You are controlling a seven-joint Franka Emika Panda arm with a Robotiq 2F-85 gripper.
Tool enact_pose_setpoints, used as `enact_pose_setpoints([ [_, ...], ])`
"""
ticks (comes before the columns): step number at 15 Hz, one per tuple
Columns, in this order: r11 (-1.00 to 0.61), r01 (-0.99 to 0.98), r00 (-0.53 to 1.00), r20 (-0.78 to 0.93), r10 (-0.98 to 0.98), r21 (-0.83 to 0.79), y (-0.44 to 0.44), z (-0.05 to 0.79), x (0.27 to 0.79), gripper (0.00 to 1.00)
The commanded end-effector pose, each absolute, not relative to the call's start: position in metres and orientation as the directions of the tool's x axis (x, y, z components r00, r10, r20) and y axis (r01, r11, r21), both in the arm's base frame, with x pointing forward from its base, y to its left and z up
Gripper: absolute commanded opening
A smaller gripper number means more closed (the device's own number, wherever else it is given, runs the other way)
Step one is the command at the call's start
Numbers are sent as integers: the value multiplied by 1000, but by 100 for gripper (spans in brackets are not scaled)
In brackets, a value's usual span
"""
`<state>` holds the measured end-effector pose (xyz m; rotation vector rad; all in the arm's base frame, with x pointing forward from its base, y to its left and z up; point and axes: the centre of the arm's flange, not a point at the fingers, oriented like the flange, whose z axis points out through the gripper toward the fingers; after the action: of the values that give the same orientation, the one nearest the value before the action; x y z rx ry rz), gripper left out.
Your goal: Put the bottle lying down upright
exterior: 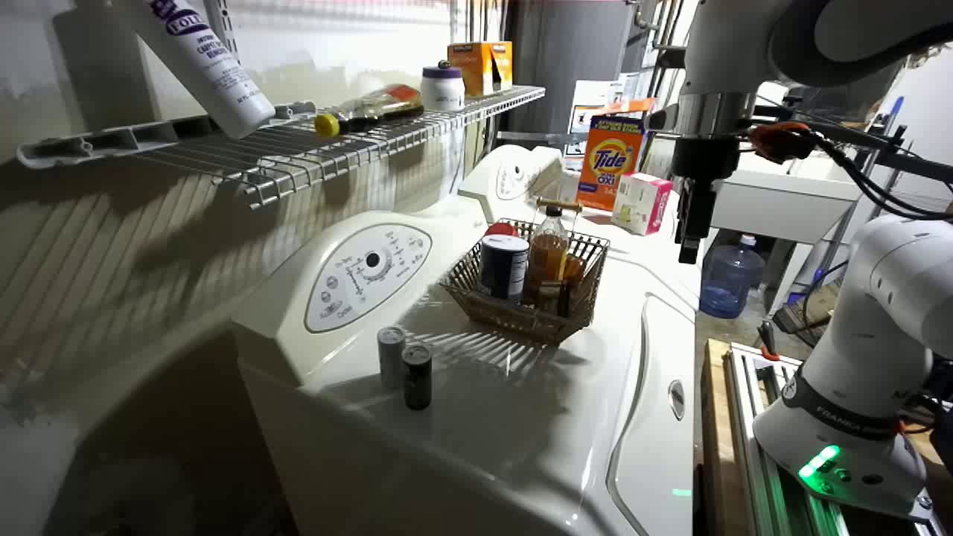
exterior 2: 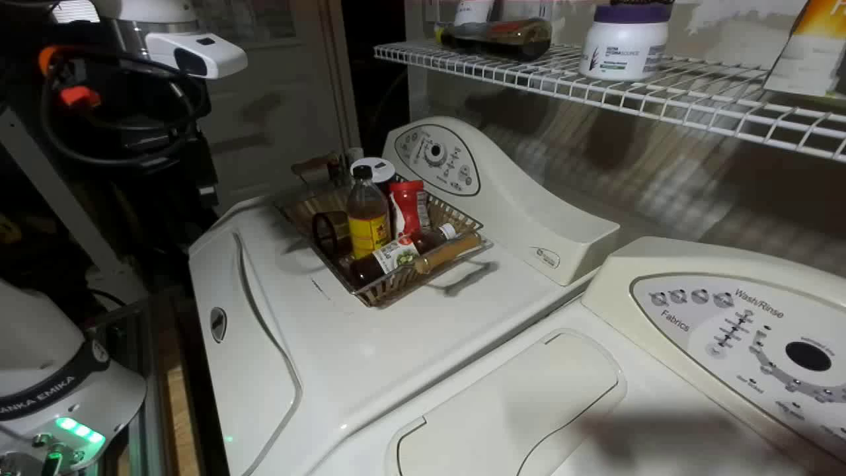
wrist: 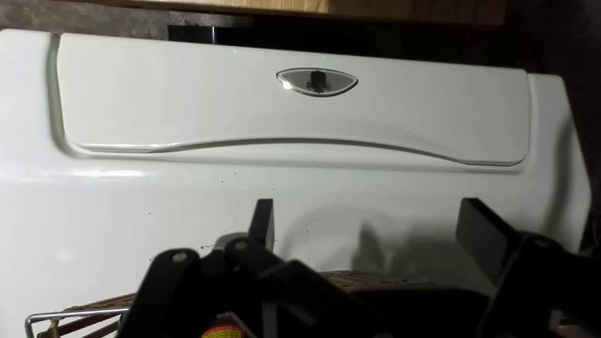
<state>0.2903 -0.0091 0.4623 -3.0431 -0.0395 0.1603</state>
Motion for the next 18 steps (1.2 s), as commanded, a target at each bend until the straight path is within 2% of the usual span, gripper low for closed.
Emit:
enact_pose_setpoints([
  [1,-995,21,994,-104,31,-95,-9,462,290,100],
  [9,-995,21,994,-104,31,-95,-9,462,290,100],
  [18,-888,399,917,-84,390,230,108,580,358,100],
])
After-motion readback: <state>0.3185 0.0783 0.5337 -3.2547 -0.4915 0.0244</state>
